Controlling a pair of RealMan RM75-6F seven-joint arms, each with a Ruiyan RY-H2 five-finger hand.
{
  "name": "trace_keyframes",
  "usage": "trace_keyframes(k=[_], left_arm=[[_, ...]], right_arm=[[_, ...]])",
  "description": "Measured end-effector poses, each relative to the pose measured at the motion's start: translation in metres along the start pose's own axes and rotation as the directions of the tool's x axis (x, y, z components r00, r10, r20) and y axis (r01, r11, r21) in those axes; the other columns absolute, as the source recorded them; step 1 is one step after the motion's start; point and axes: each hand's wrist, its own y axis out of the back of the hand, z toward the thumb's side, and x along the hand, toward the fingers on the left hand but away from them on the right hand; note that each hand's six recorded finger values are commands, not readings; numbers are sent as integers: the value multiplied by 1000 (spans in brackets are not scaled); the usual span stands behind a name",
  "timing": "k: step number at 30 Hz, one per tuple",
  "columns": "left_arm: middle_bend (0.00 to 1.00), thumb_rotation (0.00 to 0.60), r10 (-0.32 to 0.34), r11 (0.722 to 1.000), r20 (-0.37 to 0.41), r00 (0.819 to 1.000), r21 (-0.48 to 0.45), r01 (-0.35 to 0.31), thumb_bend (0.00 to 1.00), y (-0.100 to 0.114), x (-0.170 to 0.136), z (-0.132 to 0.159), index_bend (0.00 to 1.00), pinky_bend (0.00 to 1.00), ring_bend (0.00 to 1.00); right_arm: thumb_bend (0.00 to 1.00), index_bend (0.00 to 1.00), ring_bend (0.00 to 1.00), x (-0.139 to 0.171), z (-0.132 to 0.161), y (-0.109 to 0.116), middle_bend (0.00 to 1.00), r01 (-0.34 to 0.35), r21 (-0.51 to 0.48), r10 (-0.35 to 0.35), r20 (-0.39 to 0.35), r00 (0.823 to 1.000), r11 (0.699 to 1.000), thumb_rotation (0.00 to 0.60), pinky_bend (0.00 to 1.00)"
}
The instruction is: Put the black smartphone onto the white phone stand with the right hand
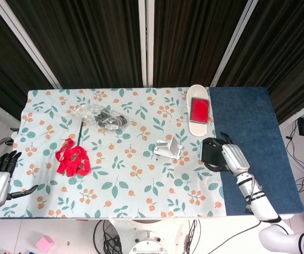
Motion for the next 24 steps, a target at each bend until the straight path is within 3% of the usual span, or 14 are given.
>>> trace_keyframes(k=[3,8,24], left_arm=[[46,243,1,1000,3,1000,1,-1,15,0,0,1,49,173,49],[46,245,2,1000,0,1000,5,-2,15,1,-1,-1,49,173,49],[46,243,-1,1000,-12,1000,-4,1,16,2,0,-8,49,173,49]], right_arm=[[332,735,464,-5,19,2,417,62,-117,-66,-28,997,991,600,59],[328,730,465,-12,42,-10,413,88,-260,-103,-47,994,962,600,60],[327,705,467,-56,57,-58,405,122,-443,-138,-4,990,888,600,64]])
